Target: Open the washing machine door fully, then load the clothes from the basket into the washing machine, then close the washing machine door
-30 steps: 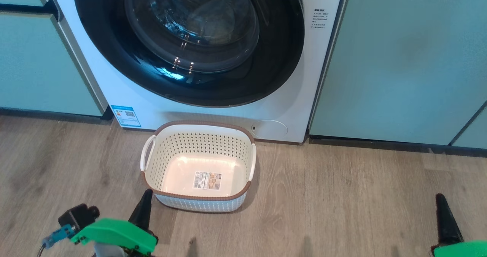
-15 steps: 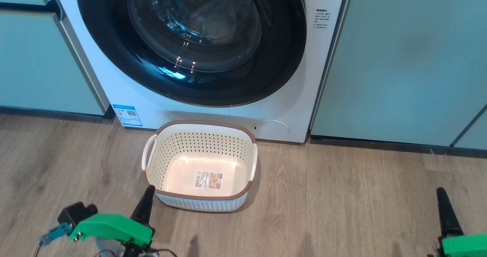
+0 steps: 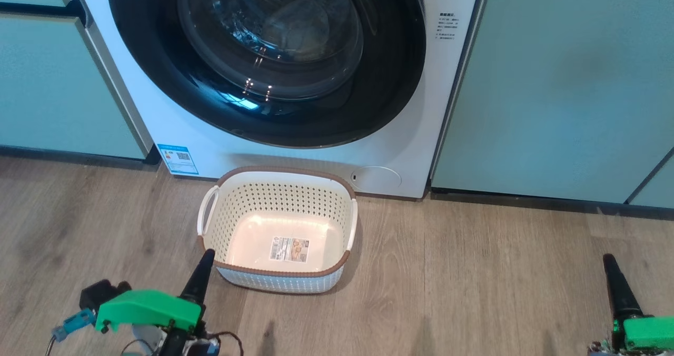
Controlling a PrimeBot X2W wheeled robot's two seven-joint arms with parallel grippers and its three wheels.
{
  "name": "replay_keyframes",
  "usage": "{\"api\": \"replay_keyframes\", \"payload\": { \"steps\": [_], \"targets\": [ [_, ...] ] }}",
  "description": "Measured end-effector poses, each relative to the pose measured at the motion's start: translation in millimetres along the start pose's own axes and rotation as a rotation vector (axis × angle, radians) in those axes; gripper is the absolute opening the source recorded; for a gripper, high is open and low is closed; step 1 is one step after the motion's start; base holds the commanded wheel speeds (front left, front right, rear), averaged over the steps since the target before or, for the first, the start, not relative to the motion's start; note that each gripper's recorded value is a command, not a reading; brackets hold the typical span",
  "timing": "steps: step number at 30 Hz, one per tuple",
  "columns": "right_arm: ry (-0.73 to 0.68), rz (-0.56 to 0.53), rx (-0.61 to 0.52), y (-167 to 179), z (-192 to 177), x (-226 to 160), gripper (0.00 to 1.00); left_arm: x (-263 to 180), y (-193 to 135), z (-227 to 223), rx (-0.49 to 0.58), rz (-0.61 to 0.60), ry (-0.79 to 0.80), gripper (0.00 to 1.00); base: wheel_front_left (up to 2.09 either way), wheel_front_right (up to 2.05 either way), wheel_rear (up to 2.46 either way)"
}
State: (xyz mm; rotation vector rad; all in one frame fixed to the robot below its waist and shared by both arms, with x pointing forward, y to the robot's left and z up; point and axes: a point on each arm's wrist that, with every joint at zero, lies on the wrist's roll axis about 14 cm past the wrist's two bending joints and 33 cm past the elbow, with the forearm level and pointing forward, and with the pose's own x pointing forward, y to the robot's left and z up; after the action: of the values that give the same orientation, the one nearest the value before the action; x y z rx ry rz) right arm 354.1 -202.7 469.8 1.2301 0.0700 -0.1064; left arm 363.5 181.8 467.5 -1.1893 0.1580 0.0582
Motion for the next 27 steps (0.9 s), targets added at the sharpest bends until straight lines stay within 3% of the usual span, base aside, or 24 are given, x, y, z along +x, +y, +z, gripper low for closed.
{"api": "replay_keyframes", "payload": {
  "steps": [27],
  "targets": [
    [0.009, 0.014, 0.293, 5, 2, 13, 0.0, 5, -2, 6, -0.31, -0.031, -0.011, 0.0, 0.0, 0.0, 0.0]
  ]
}}
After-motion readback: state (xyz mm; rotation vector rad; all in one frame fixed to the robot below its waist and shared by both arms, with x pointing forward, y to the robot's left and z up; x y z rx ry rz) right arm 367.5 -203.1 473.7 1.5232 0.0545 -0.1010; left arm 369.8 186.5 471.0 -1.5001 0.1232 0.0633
